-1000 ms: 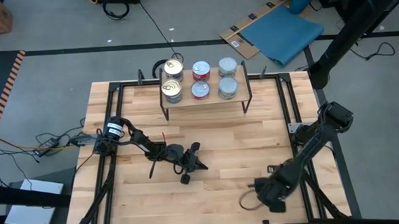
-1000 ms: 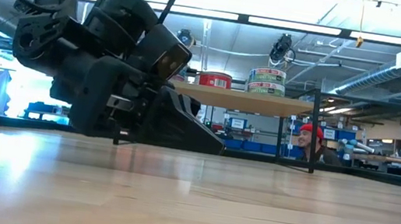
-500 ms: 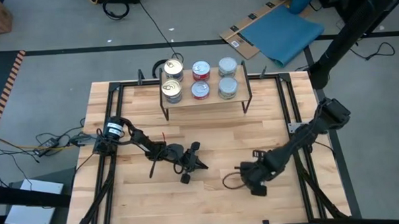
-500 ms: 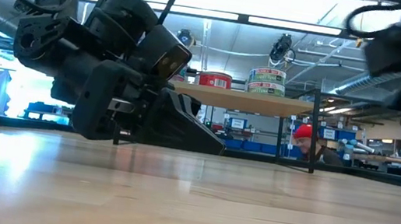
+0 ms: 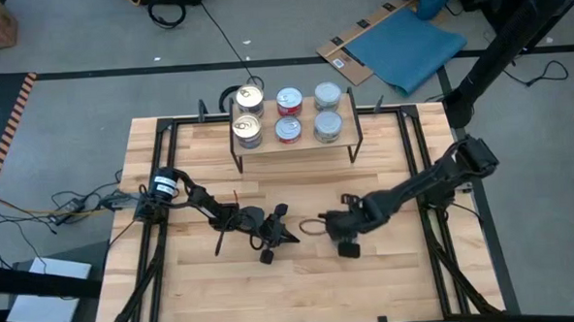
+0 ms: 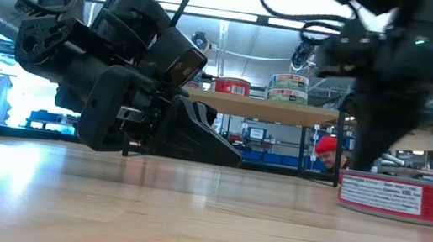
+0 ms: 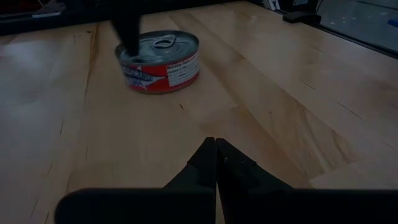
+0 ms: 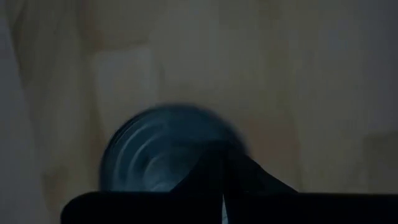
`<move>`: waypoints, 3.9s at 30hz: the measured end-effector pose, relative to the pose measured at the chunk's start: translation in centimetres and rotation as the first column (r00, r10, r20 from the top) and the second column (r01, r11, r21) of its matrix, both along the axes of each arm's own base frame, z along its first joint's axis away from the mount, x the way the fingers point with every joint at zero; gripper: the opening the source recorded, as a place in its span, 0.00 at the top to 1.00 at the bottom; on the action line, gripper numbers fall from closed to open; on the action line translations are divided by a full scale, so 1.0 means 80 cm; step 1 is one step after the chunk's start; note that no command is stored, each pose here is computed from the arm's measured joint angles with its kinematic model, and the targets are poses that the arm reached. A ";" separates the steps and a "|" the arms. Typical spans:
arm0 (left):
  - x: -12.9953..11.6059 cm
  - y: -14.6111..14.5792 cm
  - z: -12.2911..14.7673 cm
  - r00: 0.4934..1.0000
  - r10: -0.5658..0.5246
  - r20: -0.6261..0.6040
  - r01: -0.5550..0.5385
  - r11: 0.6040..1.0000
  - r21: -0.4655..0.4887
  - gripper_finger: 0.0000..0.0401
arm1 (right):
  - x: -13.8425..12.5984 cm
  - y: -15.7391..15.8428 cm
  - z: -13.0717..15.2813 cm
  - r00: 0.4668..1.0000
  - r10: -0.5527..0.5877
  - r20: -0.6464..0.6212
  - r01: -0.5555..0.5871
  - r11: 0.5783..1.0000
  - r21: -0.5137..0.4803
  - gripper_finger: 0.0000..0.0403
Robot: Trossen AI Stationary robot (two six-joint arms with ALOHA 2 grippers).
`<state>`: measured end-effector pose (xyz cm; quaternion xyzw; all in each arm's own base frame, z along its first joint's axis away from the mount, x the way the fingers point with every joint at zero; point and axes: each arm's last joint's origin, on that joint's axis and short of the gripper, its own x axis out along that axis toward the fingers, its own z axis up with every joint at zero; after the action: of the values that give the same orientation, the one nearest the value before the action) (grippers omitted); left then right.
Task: Stack canned seafood by type on shelf
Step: Stack the red tuna on top of the other red tuna can on the shelf
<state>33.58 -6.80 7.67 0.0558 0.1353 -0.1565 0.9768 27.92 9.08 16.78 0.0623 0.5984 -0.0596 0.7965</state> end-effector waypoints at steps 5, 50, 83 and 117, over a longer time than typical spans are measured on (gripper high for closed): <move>0.000 0.000 0.000 1.000 0.000 0.000 0.000 1.000 -0.001 0.99 | 0.018 -0.028 0.002 0.997 0.015 0.078 -0.014 1.000 -0.017 0.99; 0.001 0.000 0.001 1.000 -0.012 0.014 0.012 0.999 0.040 0.99 | 0.016 -0.065 -0.002 0.997 0.011 -0.081 -0.002 0.994 0.111 0.95; 0.001 -0.001 0.001 1.000 -0.015 0.005 0.015 1.000 0.012 0.99 | 0.013 -0.123 0.012 0.887 -0.383 -0.259 0.462 0.733 0.500 1.00; 0.001 -0.001 0.001 1.000 -0.018 0.009 0.018 1.000 0.010 0.99 | 0.038 0.044 0.022 0.986 0.010 0.167 -0.006 1.000 -0.023 0.71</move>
<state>33.65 -6.91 7.76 0.0625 0.1310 -0.1641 0.9757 30.92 12.59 18.50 0.0557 0.5291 -0.0576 0.8448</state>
